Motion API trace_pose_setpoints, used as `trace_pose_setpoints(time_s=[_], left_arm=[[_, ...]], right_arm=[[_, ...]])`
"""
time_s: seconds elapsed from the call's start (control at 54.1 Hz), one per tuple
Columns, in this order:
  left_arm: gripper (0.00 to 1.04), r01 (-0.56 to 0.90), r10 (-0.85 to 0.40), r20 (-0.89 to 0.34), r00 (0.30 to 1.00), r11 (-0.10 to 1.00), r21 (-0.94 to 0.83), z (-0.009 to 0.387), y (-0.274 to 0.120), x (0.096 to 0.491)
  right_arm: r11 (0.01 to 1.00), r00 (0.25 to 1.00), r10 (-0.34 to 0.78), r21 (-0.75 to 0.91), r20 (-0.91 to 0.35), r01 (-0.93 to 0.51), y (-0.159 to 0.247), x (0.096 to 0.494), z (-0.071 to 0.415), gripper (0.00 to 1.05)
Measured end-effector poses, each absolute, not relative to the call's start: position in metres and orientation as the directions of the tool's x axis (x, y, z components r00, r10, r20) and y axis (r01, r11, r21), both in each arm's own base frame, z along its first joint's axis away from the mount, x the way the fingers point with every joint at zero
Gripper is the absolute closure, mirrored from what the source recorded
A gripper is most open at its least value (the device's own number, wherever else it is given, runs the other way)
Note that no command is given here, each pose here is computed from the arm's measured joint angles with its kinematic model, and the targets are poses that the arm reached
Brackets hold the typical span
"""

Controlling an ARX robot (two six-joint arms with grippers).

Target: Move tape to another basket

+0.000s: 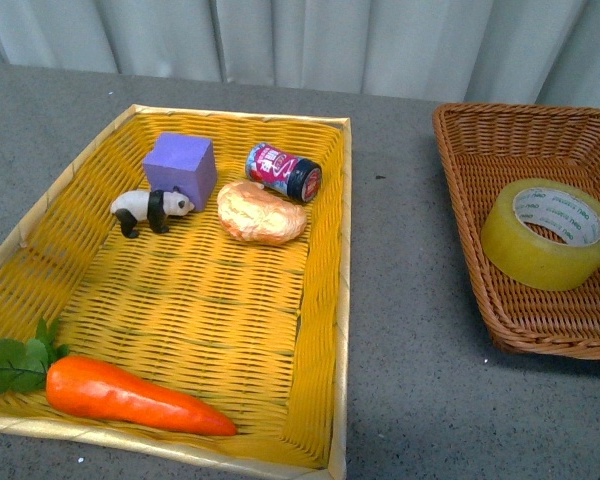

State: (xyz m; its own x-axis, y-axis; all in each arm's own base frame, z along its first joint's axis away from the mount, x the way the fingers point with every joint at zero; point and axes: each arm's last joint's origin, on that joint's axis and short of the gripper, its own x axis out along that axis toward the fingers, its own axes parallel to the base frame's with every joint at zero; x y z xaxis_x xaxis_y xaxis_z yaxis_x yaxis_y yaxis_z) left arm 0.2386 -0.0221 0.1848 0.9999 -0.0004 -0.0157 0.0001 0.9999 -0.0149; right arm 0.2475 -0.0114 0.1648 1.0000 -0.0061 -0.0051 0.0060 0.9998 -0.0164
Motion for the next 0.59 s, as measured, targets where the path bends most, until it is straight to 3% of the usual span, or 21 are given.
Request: trace_pose_setpoints(time_s=[0.592], left_arm=[[1.01,0.001,-0.002,-0.01,1.0,1.0,-0.007,0.163,0.0,0.17]], right_arm=[[1.0,1.0,-0.002,-0.012,-0.019,0.001,0.0,0.174,0.161,1.04]])
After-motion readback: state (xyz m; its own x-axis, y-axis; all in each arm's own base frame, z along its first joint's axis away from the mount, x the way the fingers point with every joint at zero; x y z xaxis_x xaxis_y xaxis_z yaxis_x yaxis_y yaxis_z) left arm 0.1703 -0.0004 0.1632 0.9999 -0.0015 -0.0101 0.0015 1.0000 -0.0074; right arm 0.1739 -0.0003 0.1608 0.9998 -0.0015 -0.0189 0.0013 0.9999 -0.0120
